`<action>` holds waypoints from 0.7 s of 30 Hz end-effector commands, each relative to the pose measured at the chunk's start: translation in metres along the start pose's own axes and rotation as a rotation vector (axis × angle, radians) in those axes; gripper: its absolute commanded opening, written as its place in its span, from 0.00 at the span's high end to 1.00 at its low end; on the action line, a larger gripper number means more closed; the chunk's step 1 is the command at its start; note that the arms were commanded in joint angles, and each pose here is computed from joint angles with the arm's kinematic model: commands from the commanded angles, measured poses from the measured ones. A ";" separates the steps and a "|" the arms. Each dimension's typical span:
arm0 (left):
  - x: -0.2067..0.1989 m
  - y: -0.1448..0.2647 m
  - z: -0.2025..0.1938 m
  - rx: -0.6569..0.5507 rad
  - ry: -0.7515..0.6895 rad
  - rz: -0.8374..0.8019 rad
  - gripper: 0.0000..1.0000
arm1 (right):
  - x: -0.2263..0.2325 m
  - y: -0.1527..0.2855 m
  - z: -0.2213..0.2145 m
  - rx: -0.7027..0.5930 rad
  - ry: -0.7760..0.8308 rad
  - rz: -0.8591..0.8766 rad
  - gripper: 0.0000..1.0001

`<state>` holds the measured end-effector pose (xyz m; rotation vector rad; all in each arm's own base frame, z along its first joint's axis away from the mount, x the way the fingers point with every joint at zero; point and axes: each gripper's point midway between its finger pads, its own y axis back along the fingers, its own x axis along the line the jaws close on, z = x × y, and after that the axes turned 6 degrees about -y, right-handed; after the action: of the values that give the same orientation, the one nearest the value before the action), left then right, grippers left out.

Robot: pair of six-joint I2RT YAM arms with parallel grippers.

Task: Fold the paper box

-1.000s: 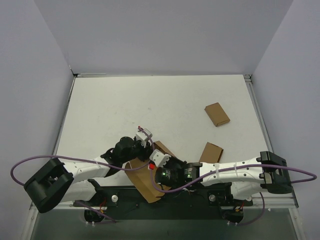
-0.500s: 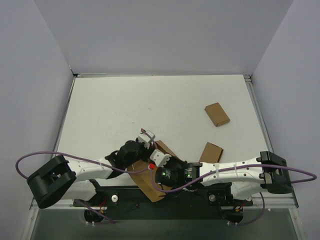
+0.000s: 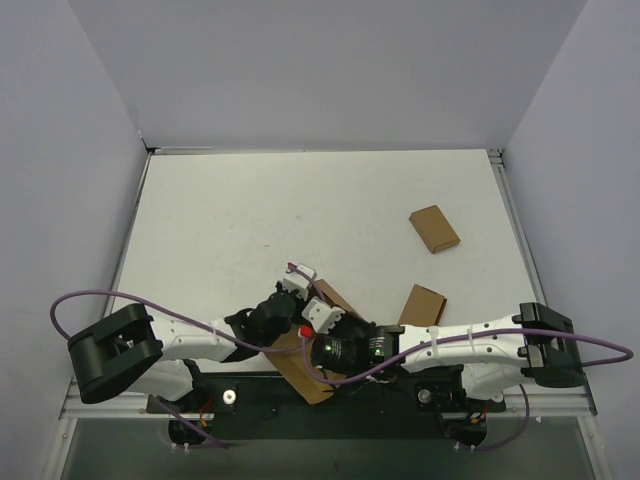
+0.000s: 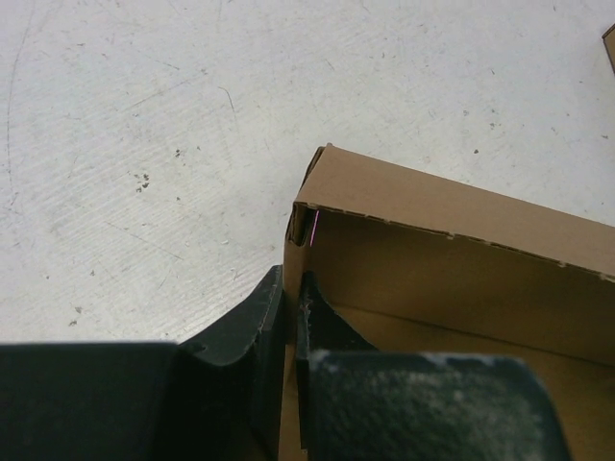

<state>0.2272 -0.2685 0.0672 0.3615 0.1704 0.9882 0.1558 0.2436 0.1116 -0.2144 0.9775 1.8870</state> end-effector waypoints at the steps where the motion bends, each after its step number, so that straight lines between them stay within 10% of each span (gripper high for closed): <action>1: 0.010 0.000 -0.011 0.014 0.040 0.088 0.96 | 0.004 0.003 0.007 -0.030 -0.083 0.019 1.00; 9: -0.019 0.008 -0.007 -0.064 0.091 -0.092 0.86 | -0.004 0.004 0.005 -0.046 -0.106 -0.015 0.94; 21: -0.016 0.020 0.001 -0.073 0.157 -0.095 0.42 | -0.006 0.009 0.011 -0.068 -0.079 -0.036 0.74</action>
<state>0.2074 -0.2649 0.0575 0.2720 0.2603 0.9575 0.1548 0.2417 0.1141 -0.1700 0.8986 1.8890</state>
